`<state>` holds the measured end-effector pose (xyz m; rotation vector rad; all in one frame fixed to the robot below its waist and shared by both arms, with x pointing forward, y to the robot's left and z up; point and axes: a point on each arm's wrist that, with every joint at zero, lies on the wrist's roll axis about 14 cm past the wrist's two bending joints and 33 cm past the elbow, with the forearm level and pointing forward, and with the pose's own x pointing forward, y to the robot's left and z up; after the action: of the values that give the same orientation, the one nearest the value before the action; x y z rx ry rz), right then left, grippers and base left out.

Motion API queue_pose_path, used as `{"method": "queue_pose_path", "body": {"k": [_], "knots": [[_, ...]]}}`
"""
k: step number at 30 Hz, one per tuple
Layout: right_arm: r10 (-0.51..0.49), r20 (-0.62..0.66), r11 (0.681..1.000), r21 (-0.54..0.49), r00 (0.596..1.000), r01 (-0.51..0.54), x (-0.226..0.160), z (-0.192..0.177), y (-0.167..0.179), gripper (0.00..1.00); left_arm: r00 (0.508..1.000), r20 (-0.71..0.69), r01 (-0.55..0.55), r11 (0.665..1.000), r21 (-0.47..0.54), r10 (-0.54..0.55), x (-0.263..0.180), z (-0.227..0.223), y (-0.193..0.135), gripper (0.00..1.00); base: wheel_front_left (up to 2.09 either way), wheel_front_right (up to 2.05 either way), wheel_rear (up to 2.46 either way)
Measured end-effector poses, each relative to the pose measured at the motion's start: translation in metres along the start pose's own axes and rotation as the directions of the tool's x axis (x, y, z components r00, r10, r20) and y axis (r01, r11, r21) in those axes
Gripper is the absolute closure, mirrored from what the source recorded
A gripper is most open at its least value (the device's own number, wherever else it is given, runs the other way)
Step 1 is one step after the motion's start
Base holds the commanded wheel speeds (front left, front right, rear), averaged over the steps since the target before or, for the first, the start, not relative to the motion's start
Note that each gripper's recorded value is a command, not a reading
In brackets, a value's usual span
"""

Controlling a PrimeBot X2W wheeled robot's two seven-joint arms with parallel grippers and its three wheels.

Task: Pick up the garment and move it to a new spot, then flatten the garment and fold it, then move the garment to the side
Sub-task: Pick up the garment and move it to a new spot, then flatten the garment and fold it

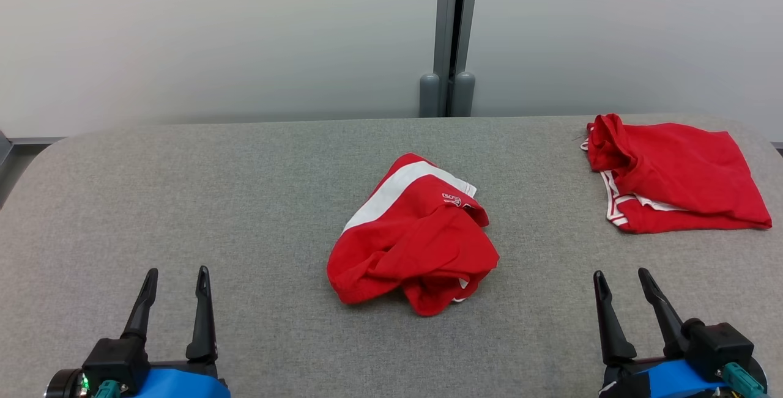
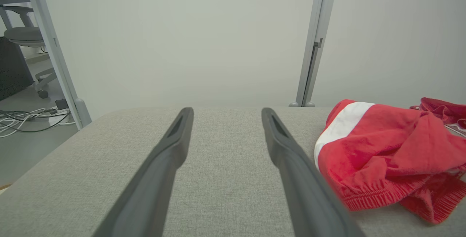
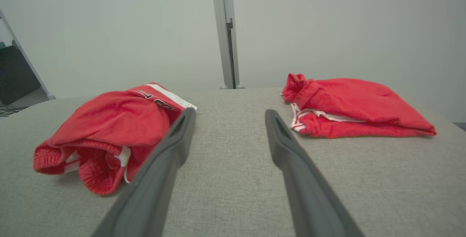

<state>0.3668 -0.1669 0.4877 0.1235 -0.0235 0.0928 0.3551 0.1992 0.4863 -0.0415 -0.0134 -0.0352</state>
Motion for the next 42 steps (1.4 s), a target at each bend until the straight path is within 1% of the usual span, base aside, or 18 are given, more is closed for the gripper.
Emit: {"method": "queue_pose_path", "body": {"k": [15,35,38,42], "knots": [[-0.004,-0.009,1.0,0.002,1.0,0.004,-0.002,-0.003,-0.001,0.0,1.0,-0.004,-0.001,1.0,0.024,0.001,0.0,-0.001,0.002,0.0,0.0,0.0,0.0],[-0.009,-0.025,1.0,0.003,1.0,0.009,-0.001,-0.008,-0.003,0.0,1.0,-0.015,-0.009,1.0,0.027,0.009,0.0,-0.005,0.004,0.0,0.0,0.0,0.0],[-0.002,-0.012,1.0,0.0,1.0,0.002,0.007,-0.004,-0.001,0.0,1.0,-0.019,-0.01,1.0,0.025,0.01,0.001,-0.006,0.005,0.0,0.0,0.0,0.0],[0.032,0.044,0.999,-0.031,0.999,-0.03,0.03,0.015,0.007,0.0,1.0,-0.018,-0.01,1.0,0.021,0.011,0.004,-0.006,0.004,0.0,0.0,0.0,0.0]]}}
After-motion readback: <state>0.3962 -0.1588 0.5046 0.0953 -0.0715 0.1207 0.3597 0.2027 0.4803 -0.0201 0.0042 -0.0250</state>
